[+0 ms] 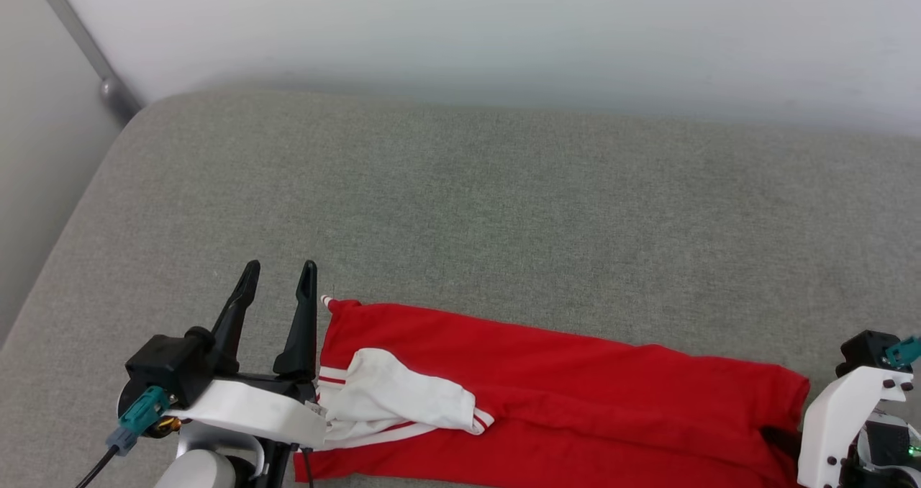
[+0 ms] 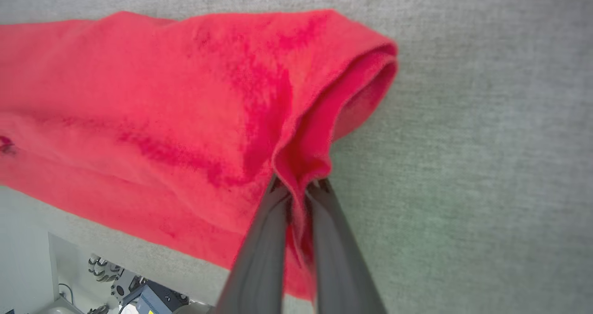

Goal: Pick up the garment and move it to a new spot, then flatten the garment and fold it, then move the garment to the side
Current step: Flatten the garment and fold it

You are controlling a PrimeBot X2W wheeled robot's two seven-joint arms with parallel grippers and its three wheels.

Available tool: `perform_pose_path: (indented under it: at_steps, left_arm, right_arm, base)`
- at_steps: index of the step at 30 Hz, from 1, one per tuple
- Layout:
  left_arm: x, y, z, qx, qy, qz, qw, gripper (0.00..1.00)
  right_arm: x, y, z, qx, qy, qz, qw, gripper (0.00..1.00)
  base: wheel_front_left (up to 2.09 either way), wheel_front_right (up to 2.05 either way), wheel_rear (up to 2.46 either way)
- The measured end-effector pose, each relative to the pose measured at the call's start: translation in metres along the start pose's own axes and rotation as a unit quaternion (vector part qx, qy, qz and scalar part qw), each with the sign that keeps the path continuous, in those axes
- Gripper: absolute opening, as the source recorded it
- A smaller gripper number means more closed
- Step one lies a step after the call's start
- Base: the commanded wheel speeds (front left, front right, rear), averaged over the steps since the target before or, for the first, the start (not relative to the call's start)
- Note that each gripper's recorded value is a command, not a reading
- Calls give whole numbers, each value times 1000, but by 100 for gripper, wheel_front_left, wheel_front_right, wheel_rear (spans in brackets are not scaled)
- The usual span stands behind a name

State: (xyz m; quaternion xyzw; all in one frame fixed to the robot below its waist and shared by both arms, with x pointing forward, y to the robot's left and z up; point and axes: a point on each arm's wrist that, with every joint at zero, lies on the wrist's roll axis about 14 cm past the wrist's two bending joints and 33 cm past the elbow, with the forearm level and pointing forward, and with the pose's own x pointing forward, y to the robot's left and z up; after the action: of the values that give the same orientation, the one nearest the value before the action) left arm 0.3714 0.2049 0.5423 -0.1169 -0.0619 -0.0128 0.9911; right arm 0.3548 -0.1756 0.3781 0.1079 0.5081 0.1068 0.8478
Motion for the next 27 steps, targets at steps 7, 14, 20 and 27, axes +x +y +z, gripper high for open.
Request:
perform_pose_path:
  at_steps: [7, 14, 20, 27]
  left_arm:
    - [-10, -2, 5, 14, -5, -2, 1000, 100]
    - [-15, -8, 7, 22, -6, -7, 1000, 100]
    - [-15, -17, 4, 21, -3, -17, 1000, 100]
    - [-11, -25, 1, 20, 2, -27, 999, 100]
  right_arm:
    - [-27, 5, 18, -13, -58, 13, 998, 0]
    - [-61, -35, 28, 17, -101, -34, 994, 0]
    - [-100, -90, 34, 68, -140, -103, 982, 0]
    - [-107, -94, 24, 140, -134, -95, 976, 0]
  base:
    - [0, 0, 0]
    - [0, 0, 0]
    - [0, 0, 0]
    - [0, 0, 0]
